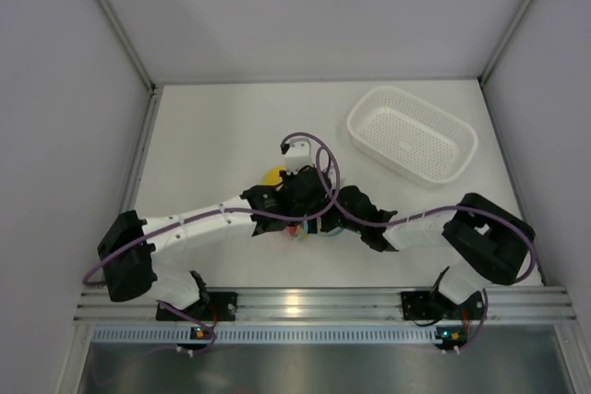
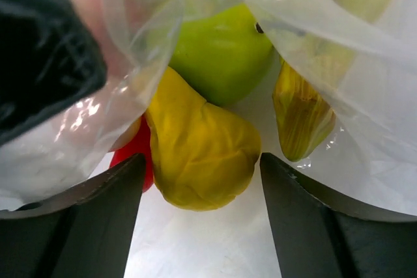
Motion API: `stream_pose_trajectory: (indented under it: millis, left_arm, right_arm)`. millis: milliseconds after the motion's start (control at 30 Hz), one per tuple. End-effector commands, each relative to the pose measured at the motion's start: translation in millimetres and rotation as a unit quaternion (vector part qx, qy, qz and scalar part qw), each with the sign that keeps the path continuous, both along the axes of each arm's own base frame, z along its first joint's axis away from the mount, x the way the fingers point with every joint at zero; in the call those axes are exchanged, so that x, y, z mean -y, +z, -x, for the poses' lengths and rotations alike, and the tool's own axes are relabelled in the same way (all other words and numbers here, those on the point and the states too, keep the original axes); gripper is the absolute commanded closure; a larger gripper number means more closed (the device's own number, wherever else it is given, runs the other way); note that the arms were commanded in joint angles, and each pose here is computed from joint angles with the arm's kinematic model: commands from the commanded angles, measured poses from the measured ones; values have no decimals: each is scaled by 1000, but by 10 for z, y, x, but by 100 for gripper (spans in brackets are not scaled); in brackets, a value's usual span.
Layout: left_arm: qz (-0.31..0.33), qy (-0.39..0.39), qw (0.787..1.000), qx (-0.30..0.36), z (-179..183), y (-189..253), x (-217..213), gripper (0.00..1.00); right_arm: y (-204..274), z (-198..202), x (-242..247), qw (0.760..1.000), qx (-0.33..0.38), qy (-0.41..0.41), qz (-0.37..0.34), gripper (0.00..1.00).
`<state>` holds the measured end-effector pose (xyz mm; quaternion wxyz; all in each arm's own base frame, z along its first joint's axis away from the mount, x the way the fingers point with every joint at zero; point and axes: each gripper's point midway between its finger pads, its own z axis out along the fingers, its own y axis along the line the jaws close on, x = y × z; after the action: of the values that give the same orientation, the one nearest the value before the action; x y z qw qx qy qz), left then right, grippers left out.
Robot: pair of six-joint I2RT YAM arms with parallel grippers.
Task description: Open the zip-top bag and remove the fake food
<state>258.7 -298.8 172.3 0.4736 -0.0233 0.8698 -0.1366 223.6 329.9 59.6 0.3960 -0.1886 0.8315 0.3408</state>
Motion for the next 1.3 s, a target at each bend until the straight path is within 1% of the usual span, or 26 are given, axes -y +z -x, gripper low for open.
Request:
stream_pose_trajectory:
  millis: [0, 33, 100, 167, 267, 300, 400, 567, 600, 700, 733, 767, 833, 867, 900, 967, 1000, 1033, 1200, 1233, 1267]
  left_arm:
    - [39, 4, 999, 3, 29, 117, 24, 100]
    - [36, 2, 999, 2, 31, 102, 24, 100]
    - [35, 0, 999, 1, 35, 103, 29, 100]
    - [32, -2, 999, -1, 44, 72, 22, 100]
    - [26, 1, 1000, 0, 47, 48, -16, 100]
    - [24, 3, 1000, 3, 40, 53, -36, 100]
    - [16, 11, 1000, 8, 28, 40, -103, 100]
    - [10, 19, 1000, 10, -22, 33, -191, 100]
    - [9, 21, 1000, 12, -38, 40, -204, 100]
    - [9, 24, 1000, 14, -61, 55, -216, 100]
    - [9, 23, 1000, 14, -62, 61, -215, 100]
    - [8, 24, 1000, 15, -70, 68, -219, 100]
    - [6, 25, 999, 20, -81, 99, -239, 100]
    - [5, 26, 999, 21, -84, 108, -251, 100]
    - [2, 25, 999, 23, -79, 108, -260, 100]
    - [3, 28, 999, 27, -85, 141, -296, 100]
    - [4, 29, 999, 29, -84, 152, -304, 100]
    - [7, 31, 999, 30, -85, 173, -317, 100]
    - [15, 42, 998, 38, -125, 255, -393, 100]
    - [19, 44, 998, 41, -134, 293, -410, 100]
    - [21, 46, 998, 42, -142, 310, -419, 100]
  right_arm:
    - [161, -91, -279, 998, 20, -18, -56, 26]
    - [65, -60, -315, 999, 14, -17, -44, 26]
    - [64, -73, -364, 998, 24, -19, -48, 26]
    - [42, -93, -384, 998, 28, -22, -49, 30]
    - [88, -138, -387, 997, 43, -27, -54, 46]
    - [101, -141, -377, 997, 50, -27, -52, 55]
    - [200, -155, -332, 996, 67, -29, -53, 62]
    - [392, -66, -212, 996, 78, -29, -39, 64]
    - [497, -44, -190, 995, 85, -32, -45, 64]
    - [511, 8, -68, 996, 75, -46, -29, 64]
    - [586, 24, -39, 996, 74, -50, -29, 64]
    - [536, 50, 24, 997, 62, -52, -5, 64]
    - [610, 81, 101, 996, 61, -59, 3, 65]
    - [546, 124, 184, 997, 52, -60, 25, 65]
    - [635, 157, 220, 996, 57, -61, 20, 66]
    - [645, 195, 325, 996, 47, -70, 33, 66]
    - [592, 252, 403, 996, 38, -67, 52, 67]
    - [675, 276, 449, 996, 40, -68, 47, 67]
    - [880, 385, 729, 994, 44, -73, 66, 68]
    - [876, 431, 876, 992, 40, -79, 88, 68]
    - [973, 416, 925, 991, 47, -87, 89, 68]
